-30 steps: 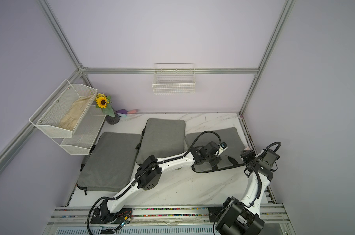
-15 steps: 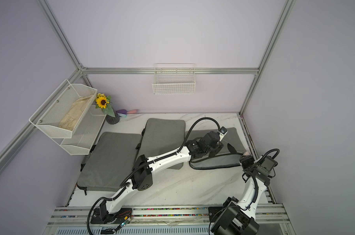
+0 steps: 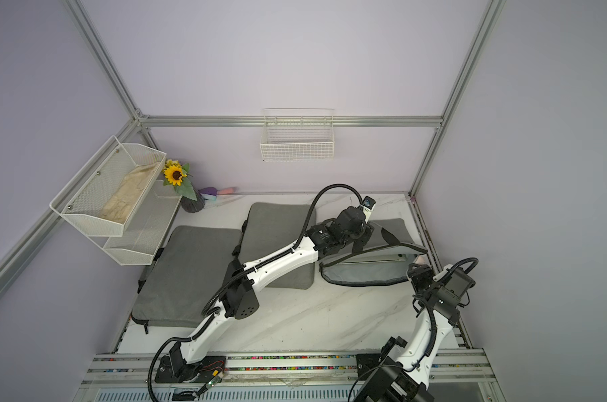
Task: Put the mouse into the laptop bag
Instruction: Place the mouse in the zippered laptop bag, then close the zippered laptop bag at the center of the board.
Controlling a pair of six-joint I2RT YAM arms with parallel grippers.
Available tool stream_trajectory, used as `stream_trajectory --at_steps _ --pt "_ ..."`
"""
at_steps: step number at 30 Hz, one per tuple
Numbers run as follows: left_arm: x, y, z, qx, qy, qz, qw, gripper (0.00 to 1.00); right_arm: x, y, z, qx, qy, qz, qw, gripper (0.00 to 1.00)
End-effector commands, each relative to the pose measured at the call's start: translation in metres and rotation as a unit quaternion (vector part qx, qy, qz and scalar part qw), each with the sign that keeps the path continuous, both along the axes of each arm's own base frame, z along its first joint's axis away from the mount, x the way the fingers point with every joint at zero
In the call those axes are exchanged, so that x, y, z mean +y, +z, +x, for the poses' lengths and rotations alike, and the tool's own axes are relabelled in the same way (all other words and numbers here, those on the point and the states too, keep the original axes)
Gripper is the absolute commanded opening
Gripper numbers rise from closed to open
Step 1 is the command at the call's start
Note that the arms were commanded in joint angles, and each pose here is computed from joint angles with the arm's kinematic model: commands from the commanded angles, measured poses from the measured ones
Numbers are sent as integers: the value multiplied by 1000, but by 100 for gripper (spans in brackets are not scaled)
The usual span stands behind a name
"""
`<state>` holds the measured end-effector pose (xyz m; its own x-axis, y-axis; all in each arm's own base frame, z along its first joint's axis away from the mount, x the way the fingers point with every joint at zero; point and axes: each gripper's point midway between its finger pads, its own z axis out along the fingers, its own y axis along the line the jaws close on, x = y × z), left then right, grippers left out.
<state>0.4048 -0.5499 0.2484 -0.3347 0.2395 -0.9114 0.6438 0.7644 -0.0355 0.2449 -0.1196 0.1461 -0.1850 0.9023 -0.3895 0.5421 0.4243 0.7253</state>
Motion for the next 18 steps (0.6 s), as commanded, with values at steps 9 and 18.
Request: stream_trajectory --at_steps 9,18 --pt "5 89 -1 -27 -4 -123 992 0 -1 -45 17 -3 19 52 998 45" --pt "-11 83 -10 1 -33 -150 988 0 -4 -40 28 -17 21 63 998 45"
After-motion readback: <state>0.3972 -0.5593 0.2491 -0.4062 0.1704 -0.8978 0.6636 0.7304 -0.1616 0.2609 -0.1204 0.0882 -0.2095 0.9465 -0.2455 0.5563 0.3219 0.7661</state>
